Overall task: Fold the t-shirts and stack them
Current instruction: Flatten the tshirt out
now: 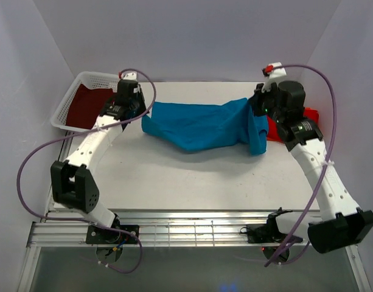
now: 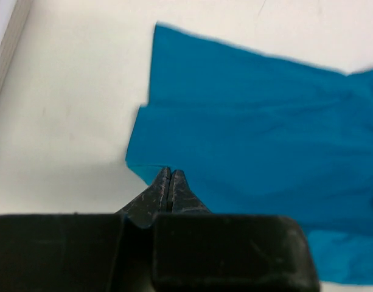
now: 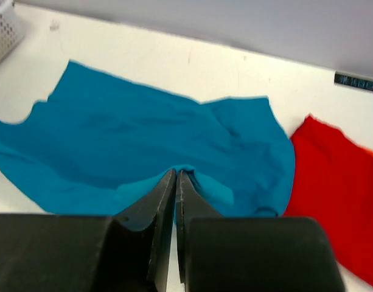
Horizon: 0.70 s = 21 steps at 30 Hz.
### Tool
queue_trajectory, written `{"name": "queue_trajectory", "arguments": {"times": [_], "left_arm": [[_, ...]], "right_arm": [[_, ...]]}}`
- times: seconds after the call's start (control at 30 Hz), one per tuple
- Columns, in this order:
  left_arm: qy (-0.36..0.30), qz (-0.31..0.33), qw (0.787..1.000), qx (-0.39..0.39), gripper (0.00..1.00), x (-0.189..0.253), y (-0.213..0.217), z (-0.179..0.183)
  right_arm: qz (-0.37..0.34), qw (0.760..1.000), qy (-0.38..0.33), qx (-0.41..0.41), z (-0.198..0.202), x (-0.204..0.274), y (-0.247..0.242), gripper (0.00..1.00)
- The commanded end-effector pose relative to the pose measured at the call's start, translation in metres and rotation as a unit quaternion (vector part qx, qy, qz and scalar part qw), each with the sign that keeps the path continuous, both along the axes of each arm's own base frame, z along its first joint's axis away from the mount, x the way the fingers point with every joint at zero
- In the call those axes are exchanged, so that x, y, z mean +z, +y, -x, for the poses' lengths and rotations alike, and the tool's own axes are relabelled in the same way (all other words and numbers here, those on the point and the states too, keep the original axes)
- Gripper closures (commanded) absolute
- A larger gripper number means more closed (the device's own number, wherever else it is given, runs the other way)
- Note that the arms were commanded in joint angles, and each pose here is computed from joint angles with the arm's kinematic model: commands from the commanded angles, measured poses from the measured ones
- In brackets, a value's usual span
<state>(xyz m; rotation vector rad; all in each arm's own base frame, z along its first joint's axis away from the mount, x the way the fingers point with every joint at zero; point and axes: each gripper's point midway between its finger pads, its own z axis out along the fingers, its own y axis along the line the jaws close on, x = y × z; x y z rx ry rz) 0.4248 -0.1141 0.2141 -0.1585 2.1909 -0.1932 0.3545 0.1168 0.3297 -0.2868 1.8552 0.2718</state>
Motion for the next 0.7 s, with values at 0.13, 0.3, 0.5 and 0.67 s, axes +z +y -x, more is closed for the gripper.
{"name": "queue_trajectory", "arguments": {"times": [0.13, 0.3, 0.5, 0.67], "left_arm": [[0.022, 0.005, 1.000, -0.007, 1.00, 0.024, -0.035, -0.098], [-0.155, 0.042, 0.987, -0.024, 1.00, 0.161, -0.050, -0.148], [-0.327, 0.054, 0.942, -0.048, 1.00, 0.257, -0.038, -0.097], [-0.392, 0.049, 0.916, -0.067, 1.00, 0.300, -0.031, -0.054]], "right_arm": [[-0.022, 0.998, -0.050, -0.017, -0.135, 0.062, 0.036, 0.92], [-0.049, 0.979, -0.199, -0.011, -0.177, 0.190, 0.048, 0.92], [-0.044, 0.944, -0.325, 0.020, -0.119, 0.241, 0.043, 0.92], [-0.028, 0.932, -0.356, 0.069, -0.083, 0.257, 0.050, 0.92]]}}
